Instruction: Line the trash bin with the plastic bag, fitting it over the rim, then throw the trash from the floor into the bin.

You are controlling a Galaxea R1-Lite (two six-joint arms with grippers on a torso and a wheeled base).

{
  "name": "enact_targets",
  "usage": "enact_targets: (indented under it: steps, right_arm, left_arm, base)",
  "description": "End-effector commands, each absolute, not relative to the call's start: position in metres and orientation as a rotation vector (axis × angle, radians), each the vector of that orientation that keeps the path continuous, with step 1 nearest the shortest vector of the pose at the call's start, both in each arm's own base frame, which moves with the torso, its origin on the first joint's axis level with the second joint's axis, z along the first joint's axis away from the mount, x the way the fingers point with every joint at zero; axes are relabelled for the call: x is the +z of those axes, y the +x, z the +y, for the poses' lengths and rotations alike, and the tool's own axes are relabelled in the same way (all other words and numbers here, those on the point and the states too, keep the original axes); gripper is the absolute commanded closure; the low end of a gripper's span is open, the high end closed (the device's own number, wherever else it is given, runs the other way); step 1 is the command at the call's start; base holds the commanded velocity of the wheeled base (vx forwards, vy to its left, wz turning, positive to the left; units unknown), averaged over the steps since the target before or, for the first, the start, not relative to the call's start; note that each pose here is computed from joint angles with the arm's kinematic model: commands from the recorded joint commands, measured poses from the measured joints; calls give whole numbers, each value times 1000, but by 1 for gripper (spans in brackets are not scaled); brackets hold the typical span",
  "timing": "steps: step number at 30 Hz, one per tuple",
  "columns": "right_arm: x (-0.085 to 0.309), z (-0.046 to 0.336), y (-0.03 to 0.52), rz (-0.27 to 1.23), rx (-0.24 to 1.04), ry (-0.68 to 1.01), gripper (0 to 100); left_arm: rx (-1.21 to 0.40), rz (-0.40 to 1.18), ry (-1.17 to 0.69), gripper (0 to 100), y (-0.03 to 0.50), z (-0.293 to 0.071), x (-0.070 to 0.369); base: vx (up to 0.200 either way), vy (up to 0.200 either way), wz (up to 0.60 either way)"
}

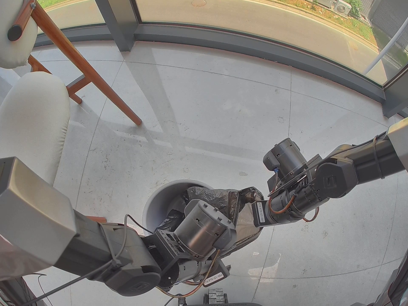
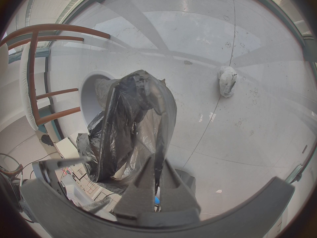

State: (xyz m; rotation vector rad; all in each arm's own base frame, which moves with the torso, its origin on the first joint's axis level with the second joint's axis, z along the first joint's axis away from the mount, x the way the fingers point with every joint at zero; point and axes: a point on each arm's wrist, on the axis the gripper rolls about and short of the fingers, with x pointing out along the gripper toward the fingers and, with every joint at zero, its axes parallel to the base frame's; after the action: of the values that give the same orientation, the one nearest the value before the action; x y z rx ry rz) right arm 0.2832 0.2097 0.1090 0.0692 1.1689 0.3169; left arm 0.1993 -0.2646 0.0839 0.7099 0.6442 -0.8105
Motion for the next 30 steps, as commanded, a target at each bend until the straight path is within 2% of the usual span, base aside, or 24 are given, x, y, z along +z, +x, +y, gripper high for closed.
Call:
enact_targets:
  steps: [1, 21, 30]
  right_arm:
    - [111, 209, 282, 1166, 319, 71, 100]
    - [106, 202, 284, 1181, 292, 74, 100]
    - [109, 203, 285, 1170, 298, 79, 100]
  left_arm:
    - [-775, 637, 689, 0, 202, -267, 87]
    - [-639, 605, 454, 0, 232, -291, 123]
    - [-590, 623, 436, 0, 247, -309, 107]
  base:
    - [0, 0, 0]
    - [0, 0, 0]
    - [0, 0, 0]
